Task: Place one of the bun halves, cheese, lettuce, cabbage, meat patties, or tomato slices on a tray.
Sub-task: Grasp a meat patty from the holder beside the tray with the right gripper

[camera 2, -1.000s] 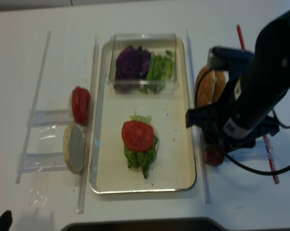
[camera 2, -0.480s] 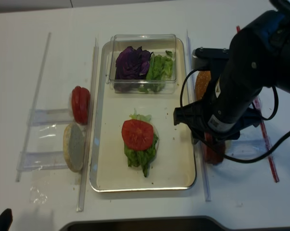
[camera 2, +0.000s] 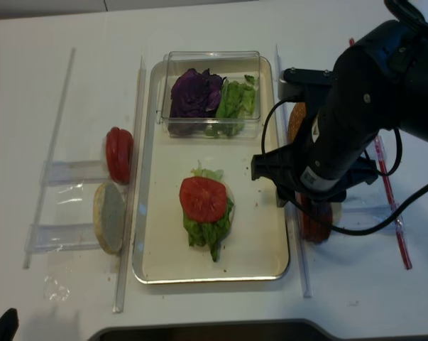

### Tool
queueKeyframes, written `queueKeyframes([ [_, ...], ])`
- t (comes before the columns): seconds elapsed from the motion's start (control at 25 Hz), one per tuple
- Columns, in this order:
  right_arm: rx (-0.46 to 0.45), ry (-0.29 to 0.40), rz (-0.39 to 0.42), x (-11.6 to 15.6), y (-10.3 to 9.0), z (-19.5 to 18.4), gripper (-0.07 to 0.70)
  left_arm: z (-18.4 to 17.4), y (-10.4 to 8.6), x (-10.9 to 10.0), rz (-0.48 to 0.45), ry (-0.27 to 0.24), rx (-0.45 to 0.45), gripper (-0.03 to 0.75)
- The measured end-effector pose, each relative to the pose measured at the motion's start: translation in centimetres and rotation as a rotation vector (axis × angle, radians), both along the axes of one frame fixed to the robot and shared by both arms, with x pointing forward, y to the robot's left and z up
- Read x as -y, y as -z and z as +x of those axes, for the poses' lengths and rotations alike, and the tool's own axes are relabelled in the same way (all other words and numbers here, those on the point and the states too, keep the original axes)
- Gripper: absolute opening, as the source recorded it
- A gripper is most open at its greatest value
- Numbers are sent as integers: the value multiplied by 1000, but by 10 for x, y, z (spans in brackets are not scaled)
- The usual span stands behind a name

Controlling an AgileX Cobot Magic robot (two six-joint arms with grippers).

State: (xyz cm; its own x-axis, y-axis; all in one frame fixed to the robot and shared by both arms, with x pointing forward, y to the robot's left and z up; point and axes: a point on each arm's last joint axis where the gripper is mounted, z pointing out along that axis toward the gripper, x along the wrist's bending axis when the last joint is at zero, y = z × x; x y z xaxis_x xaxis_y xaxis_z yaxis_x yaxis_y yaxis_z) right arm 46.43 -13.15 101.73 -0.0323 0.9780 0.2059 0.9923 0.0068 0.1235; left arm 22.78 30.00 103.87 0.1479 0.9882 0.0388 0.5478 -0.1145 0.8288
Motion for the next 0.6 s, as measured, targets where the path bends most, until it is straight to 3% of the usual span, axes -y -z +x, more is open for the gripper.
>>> queueKeyframes([
  [0.4,5,-2,-3,0,0,0,384,0,0,0,0,0,0,265],
  [0.6,-36,-7,-36,0,9,2,384,0,0,0,0,0,0,265],
])
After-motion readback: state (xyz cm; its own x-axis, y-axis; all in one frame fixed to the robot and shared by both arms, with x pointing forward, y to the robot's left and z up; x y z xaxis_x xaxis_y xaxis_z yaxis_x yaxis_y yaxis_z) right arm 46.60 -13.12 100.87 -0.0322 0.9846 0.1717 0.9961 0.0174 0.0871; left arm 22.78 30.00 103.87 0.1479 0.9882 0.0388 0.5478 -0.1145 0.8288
